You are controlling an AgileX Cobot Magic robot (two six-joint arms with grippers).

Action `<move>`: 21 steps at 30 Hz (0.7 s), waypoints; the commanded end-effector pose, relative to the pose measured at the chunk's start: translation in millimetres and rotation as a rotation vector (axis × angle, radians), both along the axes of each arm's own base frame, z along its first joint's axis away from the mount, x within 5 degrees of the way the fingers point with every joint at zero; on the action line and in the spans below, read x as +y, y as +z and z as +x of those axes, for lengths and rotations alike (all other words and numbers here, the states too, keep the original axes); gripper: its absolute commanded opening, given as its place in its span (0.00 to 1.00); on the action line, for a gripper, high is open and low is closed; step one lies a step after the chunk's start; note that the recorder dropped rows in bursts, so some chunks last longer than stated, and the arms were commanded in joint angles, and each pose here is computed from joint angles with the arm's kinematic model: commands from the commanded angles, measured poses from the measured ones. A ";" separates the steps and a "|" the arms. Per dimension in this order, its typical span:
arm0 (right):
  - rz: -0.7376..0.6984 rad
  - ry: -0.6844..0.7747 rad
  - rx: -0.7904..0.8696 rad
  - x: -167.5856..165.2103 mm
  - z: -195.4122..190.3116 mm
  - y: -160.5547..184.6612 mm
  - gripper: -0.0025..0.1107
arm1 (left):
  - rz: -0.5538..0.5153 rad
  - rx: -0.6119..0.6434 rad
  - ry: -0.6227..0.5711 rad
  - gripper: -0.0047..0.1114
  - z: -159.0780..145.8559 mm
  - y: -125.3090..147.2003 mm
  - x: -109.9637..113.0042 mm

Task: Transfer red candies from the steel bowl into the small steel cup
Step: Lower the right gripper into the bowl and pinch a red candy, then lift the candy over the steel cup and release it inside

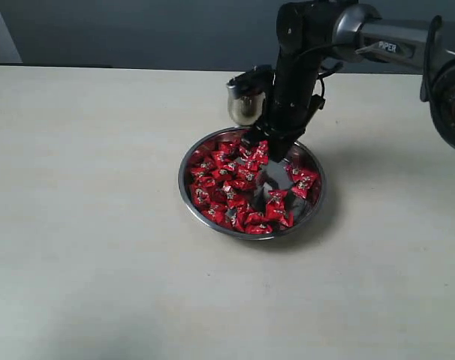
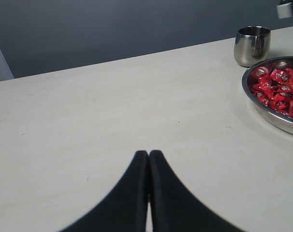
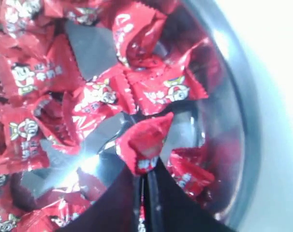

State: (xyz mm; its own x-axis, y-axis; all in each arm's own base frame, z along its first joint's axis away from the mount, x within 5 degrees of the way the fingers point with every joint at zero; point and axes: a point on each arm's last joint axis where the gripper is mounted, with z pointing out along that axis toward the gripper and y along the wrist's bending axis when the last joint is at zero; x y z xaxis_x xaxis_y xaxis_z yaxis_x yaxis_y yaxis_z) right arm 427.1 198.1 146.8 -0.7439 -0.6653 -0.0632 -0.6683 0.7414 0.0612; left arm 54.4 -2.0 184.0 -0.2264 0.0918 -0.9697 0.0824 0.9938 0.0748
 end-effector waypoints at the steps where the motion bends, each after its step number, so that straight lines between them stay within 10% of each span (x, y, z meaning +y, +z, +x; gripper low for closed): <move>1: 0.020 0.011 -0.135 -0.5 6.2 25.5 0.02 | -0.008 -0.014 -0.003 0.04 -0.1 1.4 -0.3; 21: 0.197 0.012 -0.740 3.5 55.0 61.5 0.02 | -0.008 -0.014 -0.003 0.04 -0.1 1.4 -0.3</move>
